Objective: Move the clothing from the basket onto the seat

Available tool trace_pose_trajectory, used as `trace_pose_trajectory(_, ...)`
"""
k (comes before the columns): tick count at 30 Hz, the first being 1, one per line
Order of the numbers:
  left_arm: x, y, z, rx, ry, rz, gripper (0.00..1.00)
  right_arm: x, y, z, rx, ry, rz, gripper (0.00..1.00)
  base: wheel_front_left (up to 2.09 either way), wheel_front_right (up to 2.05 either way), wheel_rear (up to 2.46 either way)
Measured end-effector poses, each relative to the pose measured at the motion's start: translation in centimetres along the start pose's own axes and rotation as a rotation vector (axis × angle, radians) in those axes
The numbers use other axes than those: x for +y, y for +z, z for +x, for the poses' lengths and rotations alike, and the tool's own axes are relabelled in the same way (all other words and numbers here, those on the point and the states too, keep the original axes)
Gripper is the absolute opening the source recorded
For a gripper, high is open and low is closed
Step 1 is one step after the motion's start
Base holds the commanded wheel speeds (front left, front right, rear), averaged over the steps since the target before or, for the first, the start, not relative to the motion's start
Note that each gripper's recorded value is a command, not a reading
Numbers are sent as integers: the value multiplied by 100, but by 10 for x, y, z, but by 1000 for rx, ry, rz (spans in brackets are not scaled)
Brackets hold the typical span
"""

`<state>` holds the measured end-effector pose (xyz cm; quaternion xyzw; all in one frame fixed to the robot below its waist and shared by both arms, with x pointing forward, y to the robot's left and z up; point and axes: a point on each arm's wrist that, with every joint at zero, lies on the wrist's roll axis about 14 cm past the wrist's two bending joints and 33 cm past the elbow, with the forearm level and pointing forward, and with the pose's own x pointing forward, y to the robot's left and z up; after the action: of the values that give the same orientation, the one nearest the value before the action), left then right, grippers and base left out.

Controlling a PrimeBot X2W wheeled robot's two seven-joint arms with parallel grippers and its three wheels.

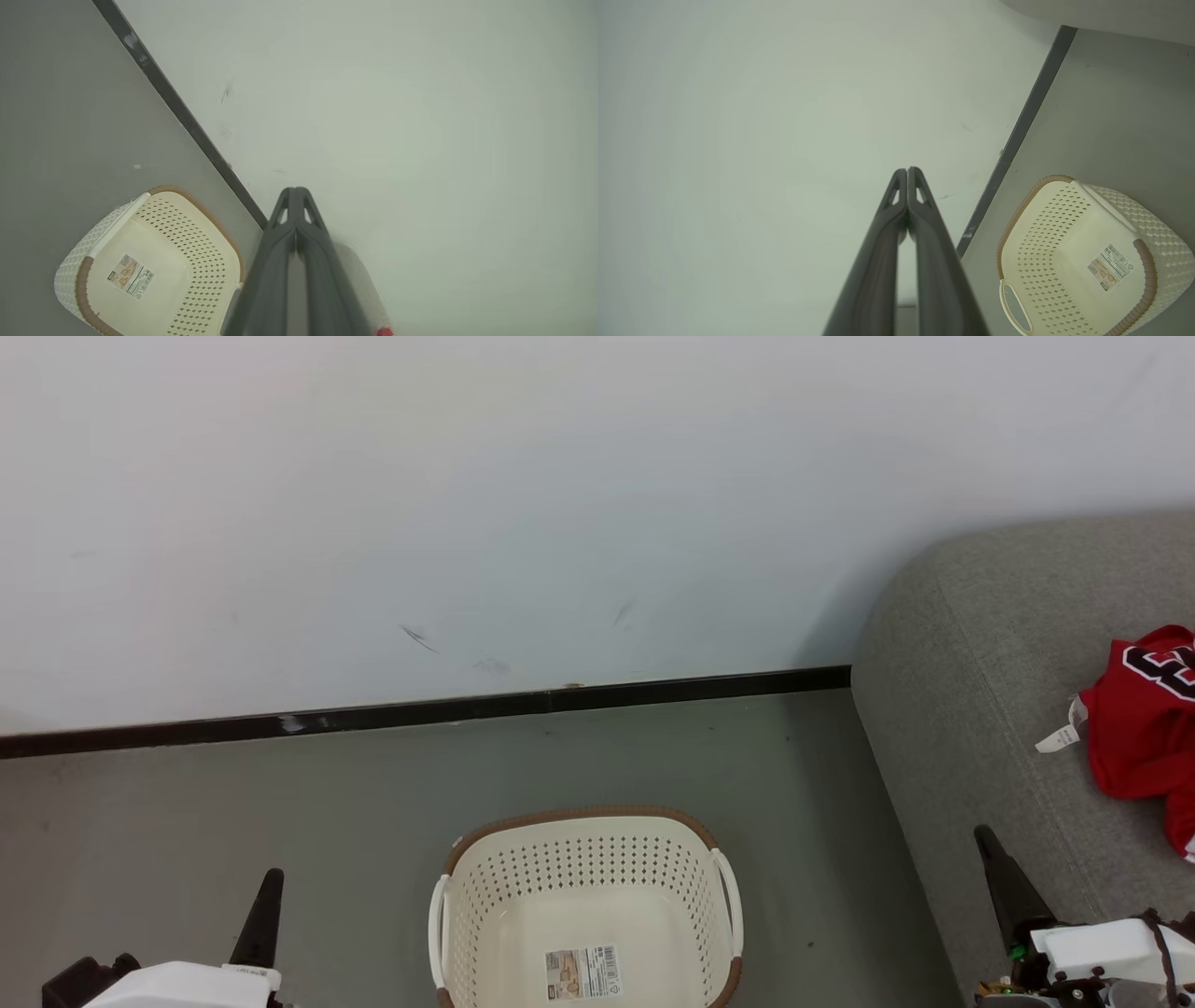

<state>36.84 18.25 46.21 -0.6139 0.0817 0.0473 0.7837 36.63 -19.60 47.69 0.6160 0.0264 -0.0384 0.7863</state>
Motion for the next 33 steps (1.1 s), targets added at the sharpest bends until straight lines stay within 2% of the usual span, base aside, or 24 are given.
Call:
trace_pose_trajectory(18, -12, 7, 4, -7, -83, -241, 0, 5, 7, 8, -1, 15, 250, 0, 0, 0, 0)
trace_pose_trajectory(33, -13, 8, 4, -9, -88, -251, 0, 4, 7, 8, -3, 13, 254, 0, 0, 0, 0)
